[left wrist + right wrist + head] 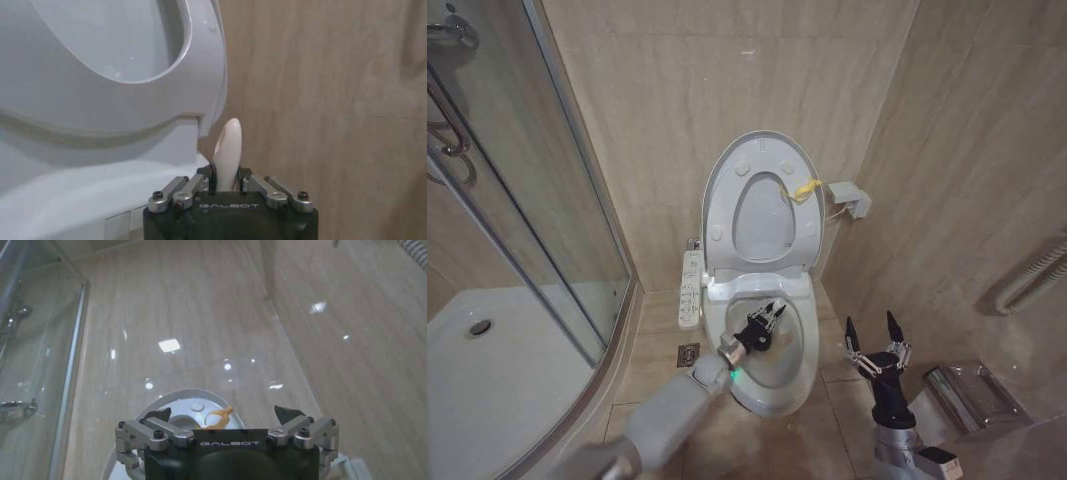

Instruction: Open the toilet lid, clean the toilet bowl with a toilet brush, close the toilet lid, and flush.

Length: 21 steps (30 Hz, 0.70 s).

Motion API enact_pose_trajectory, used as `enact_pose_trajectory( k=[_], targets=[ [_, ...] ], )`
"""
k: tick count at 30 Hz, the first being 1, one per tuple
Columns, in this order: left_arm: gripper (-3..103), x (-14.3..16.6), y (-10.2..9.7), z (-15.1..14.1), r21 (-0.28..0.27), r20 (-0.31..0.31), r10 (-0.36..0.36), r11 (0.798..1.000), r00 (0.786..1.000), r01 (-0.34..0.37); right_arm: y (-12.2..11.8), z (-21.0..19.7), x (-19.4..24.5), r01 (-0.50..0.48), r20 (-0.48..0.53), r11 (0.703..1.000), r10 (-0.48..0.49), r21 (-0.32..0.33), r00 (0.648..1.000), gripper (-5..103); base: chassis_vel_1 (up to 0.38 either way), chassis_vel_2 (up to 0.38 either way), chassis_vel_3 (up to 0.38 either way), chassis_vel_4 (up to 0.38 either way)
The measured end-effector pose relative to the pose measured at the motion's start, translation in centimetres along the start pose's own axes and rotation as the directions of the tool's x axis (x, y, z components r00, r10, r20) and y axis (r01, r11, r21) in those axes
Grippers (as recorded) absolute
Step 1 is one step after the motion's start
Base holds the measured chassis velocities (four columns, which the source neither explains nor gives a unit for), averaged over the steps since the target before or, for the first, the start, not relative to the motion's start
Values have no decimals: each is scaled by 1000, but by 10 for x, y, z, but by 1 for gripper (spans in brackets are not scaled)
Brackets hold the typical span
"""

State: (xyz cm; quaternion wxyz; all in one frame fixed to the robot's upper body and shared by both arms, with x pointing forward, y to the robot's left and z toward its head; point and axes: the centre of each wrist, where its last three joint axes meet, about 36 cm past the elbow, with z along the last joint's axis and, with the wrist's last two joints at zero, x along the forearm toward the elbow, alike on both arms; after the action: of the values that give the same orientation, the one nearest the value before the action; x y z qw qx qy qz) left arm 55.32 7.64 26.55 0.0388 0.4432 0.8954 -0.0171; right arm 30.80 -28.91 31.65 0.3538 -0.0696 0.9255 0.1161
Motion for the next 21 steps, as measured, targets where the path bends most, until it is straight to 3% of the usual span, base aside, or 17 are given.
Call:
enact_pose_trajectory(
  k=[6,8,12,17,21],
  targets=[
    [22,-23,16,-29,-25,32,99,995,995,-98,-8,7,-4,-35,6,999,35,20,999,100,0,0,0,0],
    [22,-38,12,-47,-30,59,151,988,987,-150,-11,11,-2,-53,-3,998,53,22,999,100,0,0,0,0],
    [21,-43,7,-51,-45,51,196,980,979,-194,-18,10,6,-73,-16,997,74,40,997,100,0,0,0,0],
    [21,-34,17,-24,-88,1,168,982,986,-167,-25,7,16,-118,-28,991,120,63,992,100,0,0,0,0],
    [21,-42,10,-25,-87,28,138,987,990,-136,-25,4,14,-136,-16,988,138,70,990,100,0,0,0,0]
  ],
)
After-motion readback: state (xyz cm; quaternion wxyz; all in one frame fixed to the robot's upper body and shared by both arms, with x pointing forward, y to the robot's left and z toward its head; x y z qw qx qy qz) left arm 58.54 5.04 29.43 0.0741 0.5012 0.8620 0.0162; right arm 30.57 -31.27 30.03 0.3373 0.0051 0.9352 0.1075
